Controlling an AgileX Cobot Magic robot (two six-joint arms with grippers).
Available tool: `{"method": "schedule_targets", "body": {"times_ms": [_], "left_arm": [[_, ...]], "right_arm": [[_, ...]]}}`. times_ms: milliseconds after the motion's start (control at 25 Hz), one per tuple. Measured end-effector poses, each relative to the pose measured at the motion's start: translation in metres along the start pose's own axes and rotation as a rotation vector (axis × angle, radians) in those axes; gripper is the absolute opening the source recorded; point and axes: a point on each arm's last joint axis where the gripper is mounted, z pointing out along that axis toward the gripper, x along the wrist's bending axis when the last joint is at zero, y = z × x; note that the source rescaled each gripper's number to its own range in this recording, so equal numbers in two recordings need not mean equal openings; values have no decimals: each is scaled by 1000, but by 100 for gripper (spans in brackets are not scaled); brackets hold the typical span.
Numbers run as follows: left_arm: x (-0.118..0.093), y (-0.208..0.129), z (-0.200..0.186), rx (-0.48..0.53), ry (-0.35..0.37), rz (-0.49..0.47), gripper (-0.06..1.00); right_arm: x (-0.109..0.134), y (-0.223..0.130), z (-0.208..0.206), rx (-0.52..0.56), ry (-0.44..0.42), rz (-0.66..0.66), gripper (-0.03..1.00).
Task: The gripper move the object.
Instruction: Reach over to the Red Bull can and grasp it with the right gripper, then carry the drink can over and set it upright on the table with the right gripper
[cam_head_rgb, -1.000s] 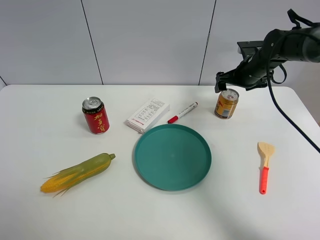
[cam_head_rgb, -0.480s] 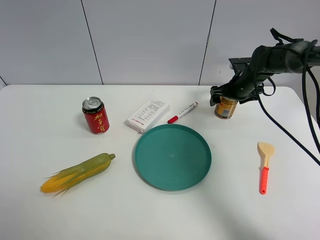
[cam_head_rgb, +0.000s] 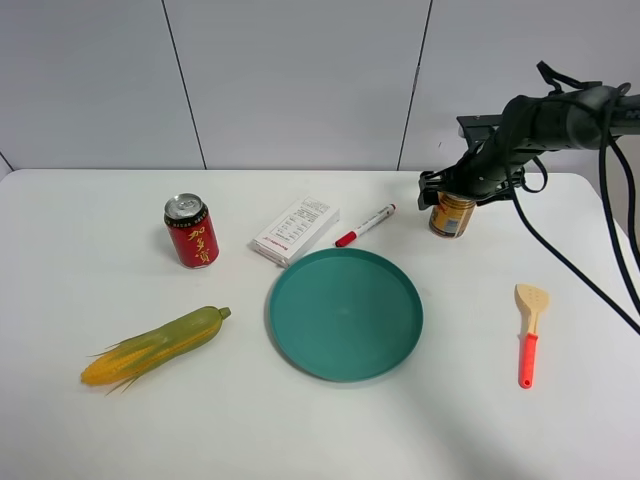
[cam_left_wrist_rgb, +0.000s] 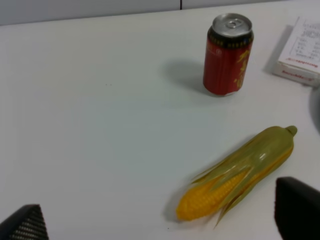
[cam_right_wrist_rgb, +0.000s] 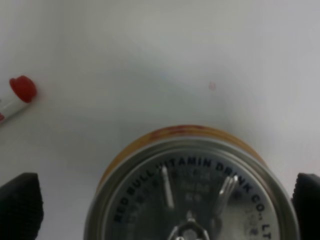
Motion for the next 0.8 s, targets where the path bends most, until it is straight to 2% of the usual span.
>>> {"method": "schedule_targets", "body": {"times_ms": [80,120,240,320,360,800], "left_arm": [[0,0,0,0,0,0,100],[0,0,0,0,0,0,100],[0,0,0,0,0,0,100],[0,0,0,0,0,0,100],[0,0,0,0,0,0,100],[0,0,0,0,0,0,100]], "right_arm": [[0,0,1,1,0,0,93],[0,0,1,1,0,0,83],[0,0,1,-1,0,0,44],[0,0,1,-1,-1,-1,3],[0,0,1,-1,0,0,0],[0,-1,1,3,0,-1,0]]}}
